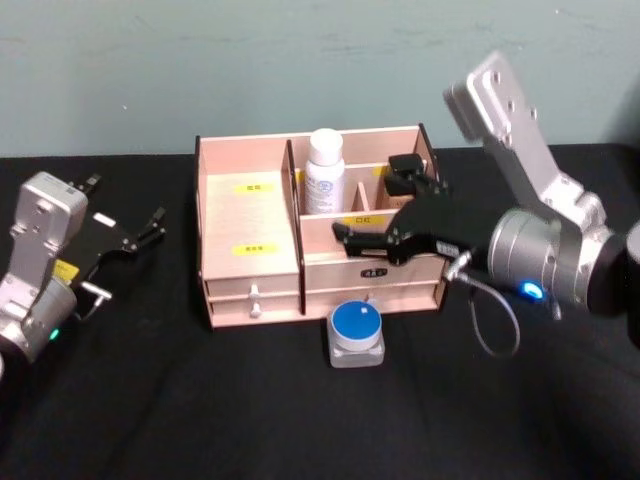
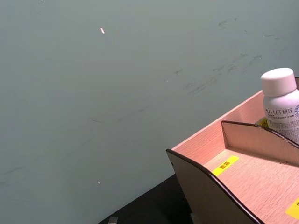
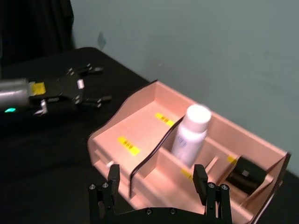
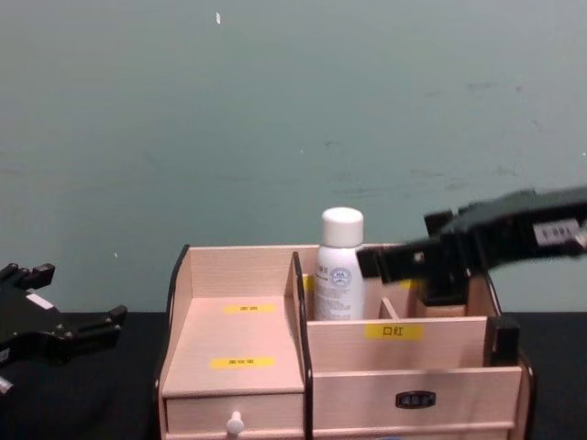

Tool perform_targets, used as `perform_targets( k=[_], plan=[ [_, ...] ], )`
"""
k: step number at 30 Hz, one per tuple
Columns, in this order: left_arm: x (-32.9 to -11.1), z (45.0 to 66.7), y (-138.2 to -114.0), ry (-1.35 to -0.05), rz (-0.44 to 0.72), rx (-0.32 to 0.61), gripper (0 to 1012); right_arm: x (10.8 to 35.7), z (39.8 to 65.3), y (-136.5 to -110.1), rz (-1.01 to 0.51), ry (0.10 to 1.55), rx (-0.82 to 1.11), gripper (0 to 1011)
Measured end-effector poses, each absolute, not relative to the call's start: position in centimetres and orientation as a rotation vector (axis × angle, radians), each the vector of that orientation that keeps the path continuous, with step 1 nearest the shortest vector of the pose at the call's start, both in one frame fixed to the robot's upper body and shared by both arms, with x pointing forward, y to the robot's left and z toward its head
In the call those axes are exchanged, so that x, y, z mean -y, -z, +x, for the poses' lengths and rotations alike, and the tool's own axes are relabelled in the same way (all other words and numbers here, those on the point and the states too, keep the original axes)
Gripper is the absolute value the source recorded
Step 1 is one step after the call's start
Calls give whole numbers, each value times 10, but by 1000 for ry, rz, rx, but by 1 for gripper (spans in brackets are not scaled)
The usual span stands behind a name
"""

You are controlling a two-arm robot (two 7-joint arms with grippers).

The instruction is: Pick up the facial cleanser and watermelon frost from the table and place them into the tiered storage box.

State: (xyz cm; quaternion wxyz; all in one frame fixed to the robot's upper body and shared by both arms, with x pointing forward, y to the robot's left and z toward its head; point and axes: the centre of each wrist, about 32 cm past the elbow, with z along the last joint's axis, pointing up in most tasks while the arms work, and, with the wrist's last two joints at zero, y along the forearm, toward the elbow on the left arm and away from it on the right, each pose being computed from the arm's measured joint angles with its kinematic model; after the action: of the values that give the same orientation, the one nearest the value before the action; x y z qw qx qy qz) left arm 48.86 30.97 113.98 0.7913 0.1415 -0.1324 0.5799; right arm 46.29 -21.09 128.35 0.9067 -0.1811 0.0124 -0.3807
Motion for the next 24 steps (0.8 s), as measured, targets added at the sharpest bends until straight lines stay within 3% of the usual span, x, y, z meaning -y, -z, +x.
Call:
perform_targets(
  k=[12,24],
  plan=[
    [-310,489,-1140,-1248,304,285,1001,205,417,-1262,-453,861,-123,1000],
    [-310,489,-1140,-1248,304,285,1001,200,398,-1246,-515,880,-180,1000]
  ],
)
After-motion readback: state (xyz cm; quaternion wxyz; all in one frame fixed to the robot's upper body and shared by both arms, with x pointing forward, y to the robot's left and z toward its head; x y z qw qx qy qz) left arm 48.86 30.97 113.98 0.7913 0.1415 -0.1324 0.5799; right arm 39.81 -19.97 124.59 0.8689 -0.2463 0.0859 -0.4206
